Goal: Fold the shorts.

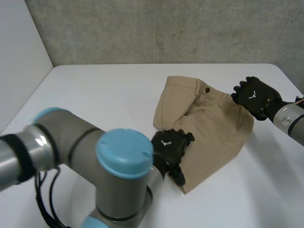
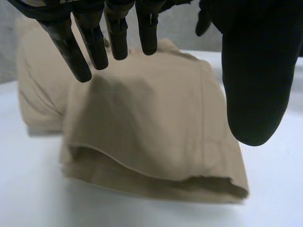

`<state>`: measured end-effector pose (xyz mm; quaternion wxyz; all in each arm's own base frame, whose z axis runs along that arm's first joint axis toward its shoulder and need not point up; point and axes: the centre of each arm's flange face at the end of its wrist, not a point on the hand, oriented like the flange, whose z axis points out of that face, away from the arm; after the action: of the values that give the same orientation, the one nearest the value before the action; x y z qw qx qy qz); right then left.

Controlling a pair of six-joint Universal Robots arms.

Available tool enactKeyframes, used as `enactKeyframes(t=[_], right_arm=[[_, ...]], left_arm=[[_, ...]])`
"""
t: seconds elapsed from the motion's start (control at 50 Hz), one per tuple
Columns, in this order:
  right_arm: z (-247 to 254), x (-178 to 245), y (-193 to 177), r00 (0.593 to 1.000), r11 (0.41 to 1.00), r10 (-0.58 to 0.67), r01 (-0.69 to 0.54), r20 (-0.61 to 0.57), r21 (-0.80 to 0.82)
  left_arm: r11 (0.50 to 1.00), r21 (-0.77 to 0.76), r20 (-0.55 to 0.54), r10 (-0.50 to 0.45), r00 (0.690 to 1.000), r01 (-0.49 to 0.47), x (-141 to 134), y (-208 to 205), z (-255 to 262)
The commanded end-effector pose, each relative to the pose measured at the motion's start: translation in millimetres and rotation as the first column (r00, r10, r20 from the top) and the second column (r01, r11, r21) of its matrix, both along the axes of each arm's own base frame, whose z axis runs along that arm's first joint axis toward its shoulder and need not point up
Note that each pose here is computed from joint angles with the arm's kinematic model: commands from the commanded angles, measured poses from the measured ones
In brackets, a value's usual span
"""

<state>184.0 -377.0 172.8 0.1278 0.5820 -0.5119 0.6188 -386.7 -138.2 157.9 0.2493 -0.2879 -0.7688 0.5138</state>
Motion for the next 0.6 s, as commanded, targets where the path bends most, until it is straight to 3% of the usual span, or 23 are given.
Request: enactKeyframes(t=[0.02, 0.24, 0.44, 0.6], right_arm=[[-31, -6, -21, 0.998, 0.999, 0.03, -0.031, -0.048, -0.009], [-59, -14, -56, 0.997, 0.994, 0.014, -0.022, -0.074, -0.103], [-72, -12, -59, 0.998, 0.996, 0.036, -0.04, -0.051, -0.076], [-51, -5, -51, 0.99, 0.998, 0.004, -0.012, 0.144, 0.057]], left_arm=[[1.0, 0.022, 0.039, -0.002, 0.999, 0.001, -10, -3, -27], [1.0, -0.004, 0.026, 0.0, 1.0, 0.0, -17, -11, -36], [0.995, -0.098, 0.014, 0.026, 1.0, -0.024, -20, -20, -32], [0.986, -0.156, -0.002, 0.063, 0.998, -0.062, -14, -39, -16]])
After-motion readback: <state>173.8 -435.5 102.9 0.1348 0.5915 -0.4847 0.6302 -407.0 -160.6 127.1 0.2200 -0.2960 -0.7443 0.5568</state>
